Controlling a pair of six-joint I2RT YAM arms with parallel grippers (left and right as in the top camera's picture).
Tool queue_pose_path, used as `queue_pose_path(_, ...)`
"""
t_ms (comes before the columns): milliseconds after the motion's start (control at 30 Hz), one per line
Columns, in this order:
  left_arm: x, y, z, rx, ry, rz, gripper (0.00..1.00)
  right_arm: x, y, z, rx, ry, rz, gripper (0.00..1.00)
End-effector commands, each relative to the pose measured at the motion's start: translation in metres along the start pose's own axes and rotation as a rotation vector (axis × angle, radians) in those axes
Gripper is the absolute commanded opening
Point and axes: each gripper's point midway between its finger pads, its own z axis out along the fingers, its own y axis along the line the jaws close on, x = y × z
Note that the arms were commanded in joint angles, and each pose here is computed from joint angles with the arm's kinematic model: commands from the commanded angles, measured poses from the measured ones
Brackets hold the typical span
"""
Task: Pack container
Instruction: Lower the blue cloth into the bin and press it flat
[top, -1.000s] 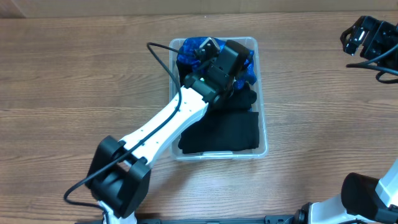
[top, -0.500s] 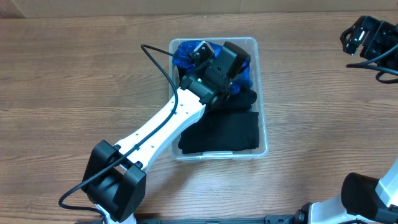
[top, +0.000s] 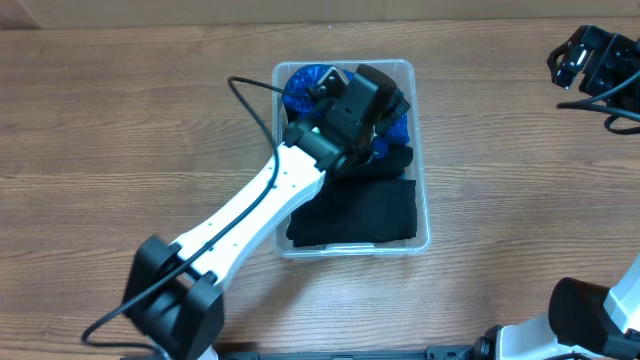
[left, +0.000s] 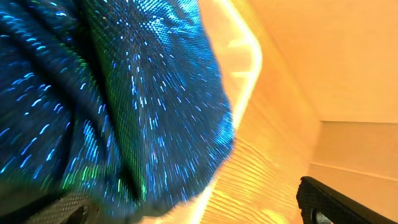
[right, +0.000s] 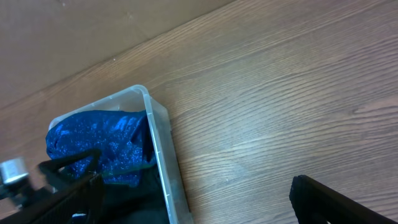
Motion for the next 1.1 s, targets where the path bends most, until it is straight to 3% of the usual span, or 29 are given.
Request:
queue_pose_path(0,-0.016,-0.035,-0.071,0.127,-0.055,-0.045,1.00,0.000,0.001,-0.001,-0.007,-0.003,0.002,1.00)
queue_pose_path(167,-0.024,-0.048,-0.109,0.194,-0.079,-0.049,1.00,0.000,0.001,-0.001,-0.007,-0.003,0.002,1.00)
queue_pose_path(233,-0.026,-0.057,-0.114,0.228,-0.098,0.048,1.00,0.000,0.001,-0.001,-0.007,-0.003,0.002,1.00)
queue_pose_path(300,-0.026,-0.066,-0.116,0.253,-0.124,0.255,1.00,0.000,0.001,-0.001,-0.007,-0.003,0.002,1.00)
queue_pose_path(467,-0.027,-0.066,-0.113,0.220,-0.197,1.098,1.00,0.000,0.001,-0.001,-0.007,-0.003,0.002,1.00)
queue_pose_path(567,-0.025,-0.065,-0.113,0.257,-0.168,1.341,1.00,0.000,0.001,-0.001,-0.007,-0.003,0.002,1.00)
queue_pose_path(800,-0.032,-0.061,-0.098,0.225,-0.206,1.688,1.00,0.000,0.001,-0.001,-0.007,-0.003,0.002,1.00)
queue_pose_path(933,-0.039,-0.049,-0.069,0.123,-0.202,1.811,1.00,0.000,0.001,-0.001,-0.007,-0.003,0.002,1.00)
queue_pose_path(1067,-0.048,-0.034,-0.038,0.014,-0.191,1.861,0.85,0.000,0.001,-0.001,-0.007,-0.003,0.002,1.00)
